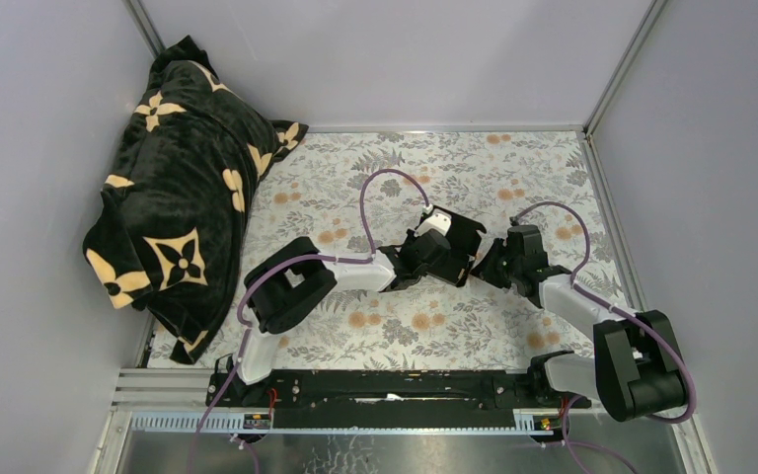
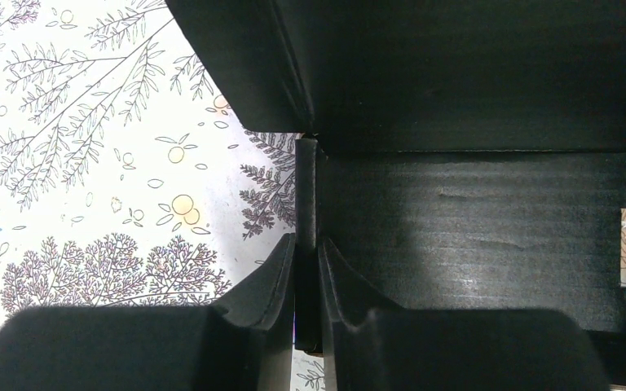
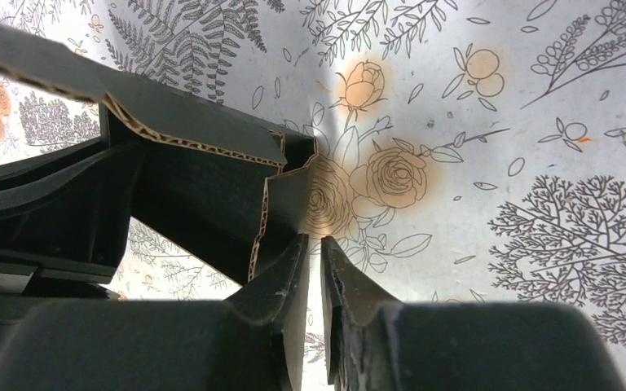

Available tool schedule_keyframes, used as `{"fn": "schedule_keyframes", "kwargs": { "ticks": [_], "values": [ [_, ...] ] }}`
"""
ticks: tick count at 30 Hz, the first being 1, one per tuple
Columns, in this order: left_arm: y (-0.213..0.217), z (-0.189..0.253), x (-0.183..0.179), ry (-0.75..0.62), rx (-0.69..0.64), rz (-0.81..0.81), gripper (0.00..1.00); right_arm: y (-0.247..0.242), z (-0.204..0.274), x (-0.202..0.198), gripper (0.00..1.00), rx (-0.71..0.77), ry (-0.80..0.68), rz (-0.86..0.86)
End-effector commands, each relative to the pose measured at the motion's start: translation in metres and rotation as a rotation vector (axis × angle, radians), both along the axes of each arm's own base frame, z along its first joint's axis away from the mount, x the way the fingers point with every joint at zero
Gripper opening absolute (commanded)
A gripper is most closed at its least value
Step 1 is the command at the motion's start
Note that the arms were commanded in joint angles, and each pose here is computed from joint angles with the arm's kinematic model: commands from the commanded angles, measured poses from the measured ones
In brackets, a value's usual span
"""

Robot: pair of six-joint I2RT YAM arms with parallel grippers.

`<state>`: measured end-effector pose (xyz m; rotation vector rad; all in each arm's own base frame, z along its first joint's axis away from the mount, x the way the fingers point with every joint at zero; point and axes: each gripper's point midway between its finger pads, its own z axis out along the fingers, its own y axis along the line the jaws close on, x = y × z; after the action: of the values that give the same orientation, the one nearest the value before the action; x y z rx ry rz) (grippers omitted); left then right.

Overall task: Fold the paper box
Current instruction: Fold the paper box at the center of the board.

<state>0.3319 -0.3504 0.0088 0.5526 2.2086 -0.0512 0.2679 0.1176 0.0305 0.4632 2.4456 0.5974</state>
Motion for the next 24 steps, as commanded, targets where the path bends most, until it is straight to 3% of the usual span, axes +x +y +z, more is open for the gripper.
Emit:
{"fn": "schedule_keyframes", "kwargs": {
  "ticks": [1, 24],
  "values": [
    [0.042, -0.087, -0.062, 0.293, 0.209, -0.077, 0.19, 0.009, 0.013, 0.014, 0.18, 0.045, -0.059, 0.018],
    [0.041, -0.095, -0.065, 0.311, 0.214, -0.085, 0.19, 0.014, 0.028, 0.023, 0.23, 0.074, -0.096, 0.022]
  ]
}}
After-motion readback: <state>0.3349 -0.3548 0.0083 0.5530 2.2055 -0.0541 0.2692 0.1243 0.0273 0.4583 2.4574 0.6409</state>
